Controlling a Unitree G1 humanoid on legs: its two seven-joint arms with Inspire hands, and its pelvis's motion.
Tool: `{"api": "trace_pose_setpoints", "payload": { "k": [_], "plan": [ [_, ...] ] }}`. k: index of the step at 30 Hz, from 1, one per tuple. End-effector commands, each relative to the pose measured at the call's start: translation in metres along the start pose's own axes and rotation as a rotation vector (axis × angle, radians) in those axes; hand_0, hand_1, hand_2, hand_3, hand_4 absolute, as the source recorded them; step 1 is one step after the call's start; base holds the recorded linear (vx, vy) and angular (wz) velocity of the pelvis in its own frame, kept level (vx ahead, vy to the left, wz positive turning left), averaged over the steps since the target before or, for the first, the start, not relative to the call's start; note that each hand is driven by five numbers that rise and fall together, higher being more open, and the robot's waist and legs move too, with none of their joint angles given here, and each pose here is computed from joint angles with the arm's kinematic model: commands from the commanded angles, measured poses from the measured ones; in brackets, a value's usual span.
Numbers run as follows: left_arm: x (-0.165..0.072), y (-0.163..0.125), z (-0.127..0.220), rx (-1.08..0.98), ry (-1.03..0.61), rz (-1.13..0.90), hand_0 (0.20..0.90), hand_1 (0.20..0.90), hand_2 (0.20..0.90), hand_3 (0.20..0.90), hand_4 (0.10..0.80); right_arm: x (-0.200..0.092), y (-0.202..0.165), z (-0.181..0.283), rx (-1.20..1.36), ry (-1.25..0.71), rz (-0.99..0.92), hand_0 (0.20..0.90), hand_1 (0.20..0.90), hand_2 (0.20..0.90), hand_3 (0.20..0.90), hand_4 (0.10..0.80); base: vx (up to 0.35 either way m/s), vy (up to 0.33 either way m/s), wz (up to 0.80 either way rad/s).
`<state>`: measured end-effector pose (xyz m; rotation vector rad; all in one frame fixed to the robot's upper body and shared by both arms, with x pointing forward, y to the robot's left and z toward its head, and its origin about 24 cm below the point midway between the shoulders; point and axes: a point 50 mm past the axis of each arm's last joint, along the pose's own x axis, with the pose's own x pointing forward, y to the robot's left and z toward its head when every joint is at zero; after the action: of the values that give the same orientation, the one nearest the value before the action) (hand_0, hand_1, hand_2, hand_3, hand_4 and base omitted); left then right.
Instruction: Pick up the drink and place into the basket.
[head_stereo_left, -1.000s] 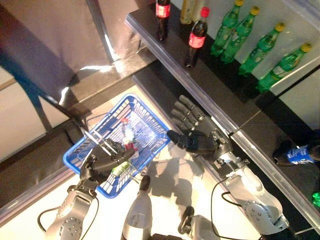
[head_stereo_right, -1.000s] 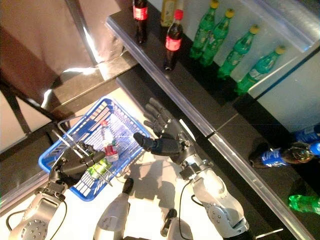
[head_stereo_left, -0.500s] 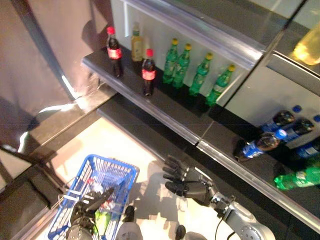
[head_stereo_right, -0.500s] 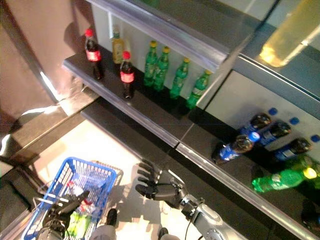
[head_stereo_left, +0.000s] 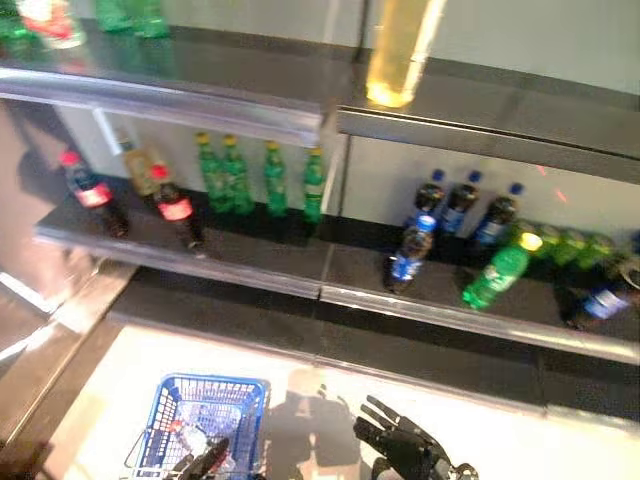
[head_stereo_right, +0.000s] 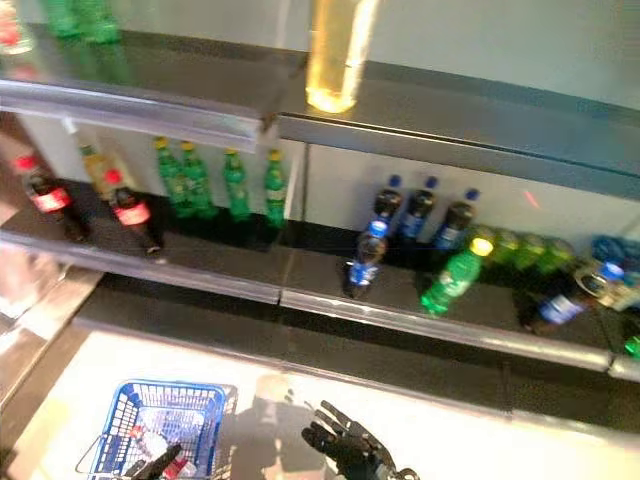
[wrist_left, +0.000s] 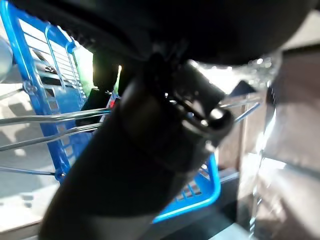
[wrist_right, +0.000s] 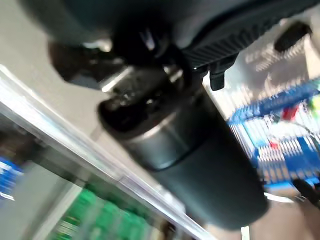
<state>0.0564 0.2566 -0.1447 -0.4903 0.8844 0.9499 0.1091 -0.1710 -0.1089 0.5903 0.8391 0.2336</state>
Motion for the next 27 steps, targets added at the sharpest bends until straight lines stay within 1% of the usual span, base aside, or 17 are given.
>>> {"api": "trace_pose_setpoints", "payload": {
  "k": [1, 3, 9, 13, 16, 17, 19, 21, 25, 27],
  "plan": [
    [0.001, -0.022, 0.061, -0.072, -0.308, -0.076, 0.3, 0.3, 0.3, 0.2, 0.1, 0.008, 0.009, 0.023, -0.041, -0.113, 0.029, 0.9, 0.9, 0.9, 0.9, 0.8, 0.028, -0.41, -0.8],
    [0.002, -0.018, 0.056, -0.074, -0.288, -0.039, 0.3, 0.3, 0.3, 0.2, 0.1, 0.01, 0.006, 0.023, -0.058, -0.104, -0.008, 0.9, 0.9, 0.9, 0.9, 0.8, 0.061, -0.416, -0.47],
    [0.005, 0.003, 0.04, -0.197, -0.222, 0.062, 0.3, 0.3, 0.3, 0.2, 0.1, 0.004, -0.008, 0.031, -0.131, -0.077, -0.09, 0.9, 0.9, 0.9, 0.9, 0.8, 0.113, -0.449, -0.09],
    [0.006, 0.004, 0.029, -0.238, -0.168, 0.092, 0.3, 0.3, 0.3, 0.2, 0.1, 0.0, -0.018, 0.034, -0.14, -0.067, -0.134, 0.9, 0.9, 0.9, 0.9, 0.8, 0.056, -0.276, -0.04],
    [0.003, 0.012, 0.01, -0.269, -0.102, 0.147, 0.3, 0.3, 0.3, 0.2, 0.1, 0.002, -0.024, 0.033, -0.136, -0.014, -0.162, 0.9, 0.9, 0.9, 0.9, 0.8, 0.132, -0.132, -0.31],
    [0.003, 0.012, 0.009, -0.271, -0.099, 0.15, 0.3, 0.3, 0.3, 0.2, 0.1, 0.002, -0.024, 0.033, -0.135, -0.012, -0.164, 0.9, 0.9, 0.9, 0.9, 0.8, 0.252, -0.045, -0.85],
    [-0.001, 0.023, -0.005, -0.278, -0.067, 0.176, 0.3, 0.3, 0.3, 0.2, 0.1, 0.004, -0.029, 0.025, -0.109, 0.022, -0.209, 0.9, 0.9, 0.9, 0.9, 0.8, 0.277, -0.006, -0.96],
    [-0.002, 0.027, -0.011, -0.266, -0.054, 0.176, 0.3, 0.3, 0.3, 0.2, 0.1, 0.006, -0.031, 0.019, -0.063, 0.028, -0.261, 0.9, 0.9, 0.9, 0.9, 0.8, 0.261, 0.017, -0.53],
    [0.001, 0.029, -0.014, -0.253, -0.023, 0.182, 0.3, 0.3, 0.3, 0.2, 0.1, 0.02, -0.03, 0.022, 0.019, -0.019, -0.353, 0.9, 0.9, 0.9, 0.9, 0.8, 0.229, 0.041, -0.27],
    [0.002, 0.033, -0.012, -0.259, -0.036, 0.198, 0.3, 0.3, 0.3, 0.2, 0.1, 0.024, -0.028, 0.02, 0.084, -0.045, -0.352, 0.9, 0.9, 0.9, 0.9, 0.8, 0.243, -0.022, -0.09]
  ]
}}
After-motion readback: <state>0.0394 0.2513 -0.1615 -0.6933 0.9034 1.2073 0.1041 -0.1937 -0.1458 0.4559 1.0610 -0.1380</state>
